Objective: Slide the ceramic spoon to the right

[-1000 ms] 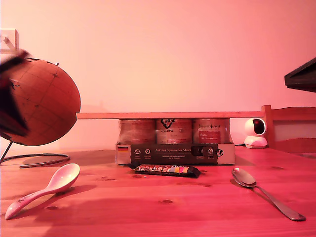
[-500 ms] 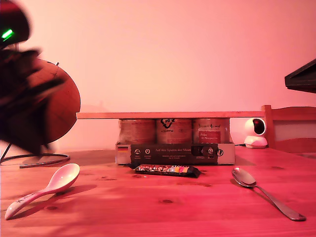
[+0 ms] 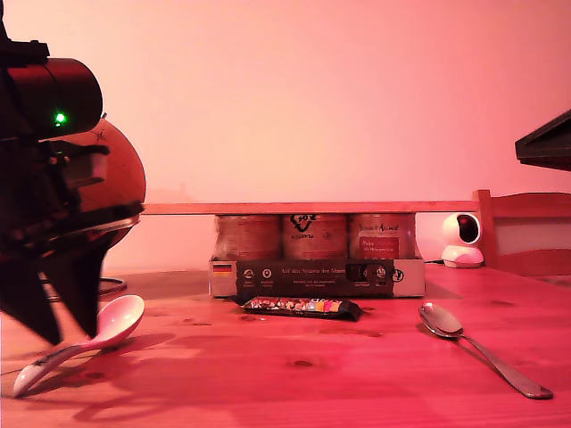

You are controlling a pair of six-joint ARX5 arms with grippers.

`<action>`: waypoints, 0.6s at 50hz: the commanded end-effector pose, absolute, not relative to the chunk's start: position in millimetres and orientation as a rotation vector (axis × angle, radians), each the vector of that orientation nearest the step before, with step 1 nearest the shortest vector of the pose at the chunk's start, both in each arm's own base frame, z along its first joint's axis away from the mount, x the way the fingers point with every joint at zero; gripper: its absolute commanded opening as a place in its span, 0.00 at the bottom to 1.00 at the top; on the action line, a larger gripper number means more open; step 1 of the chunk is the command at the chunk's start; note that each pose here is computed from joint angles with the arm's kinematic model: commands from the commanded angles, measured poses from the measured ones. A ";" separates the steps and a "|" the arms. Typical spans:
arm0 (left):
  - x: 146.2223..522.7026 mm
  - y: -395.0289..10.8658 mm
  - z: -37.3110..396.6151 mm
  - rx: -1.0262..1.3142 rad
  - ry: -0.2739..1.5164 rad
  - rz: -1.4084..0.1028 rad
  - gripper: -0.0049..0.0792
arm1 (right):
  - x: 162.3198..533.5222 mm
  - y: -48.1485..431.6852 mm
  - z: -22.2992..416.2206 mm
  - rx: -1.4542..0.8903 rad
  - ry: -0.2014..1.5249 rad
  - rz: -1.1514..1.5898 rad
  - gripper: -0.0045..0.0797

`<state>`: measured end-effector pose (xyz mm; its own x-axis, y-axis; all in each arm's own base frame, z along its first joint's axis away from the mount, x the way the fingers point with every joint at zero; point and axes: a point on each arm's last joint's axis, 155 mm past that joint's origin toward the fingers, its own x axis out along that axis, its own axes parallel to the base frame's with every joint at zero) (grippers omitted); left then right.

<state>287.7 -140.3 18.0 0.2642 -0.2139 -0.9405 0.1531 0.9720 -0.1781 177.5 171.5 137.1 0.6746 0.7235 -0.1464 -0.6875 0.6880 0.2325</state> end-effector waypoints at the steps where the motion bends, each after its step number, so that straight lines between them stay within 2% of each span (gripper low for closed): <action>1: 295.8 -144.8 27.0 -0.056 1.246 -0.256 0.40 | 177.2 171.5 142.9 0.161 0.213 0.800 0.04; 19: 289.1 -146.1 9.2 -0.027 1.301 -0.247 0.39 | 179.5 169.5 143.2 0.160 0.210 0.784 0.04; 30: 290.9 -140.3 6.7 0.004 1.295 -0.215 0.35 | 179.5 169.5 143.1 0.160 0.210 0.784 0.04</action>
<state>290.3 -140.4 7.7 0.2518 -0.1621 -0.9541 0.1613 0.9791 -0.1237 180.3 168.8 137.0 0.6897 0.7090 -0.1469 -0.6735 0.7027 0.2295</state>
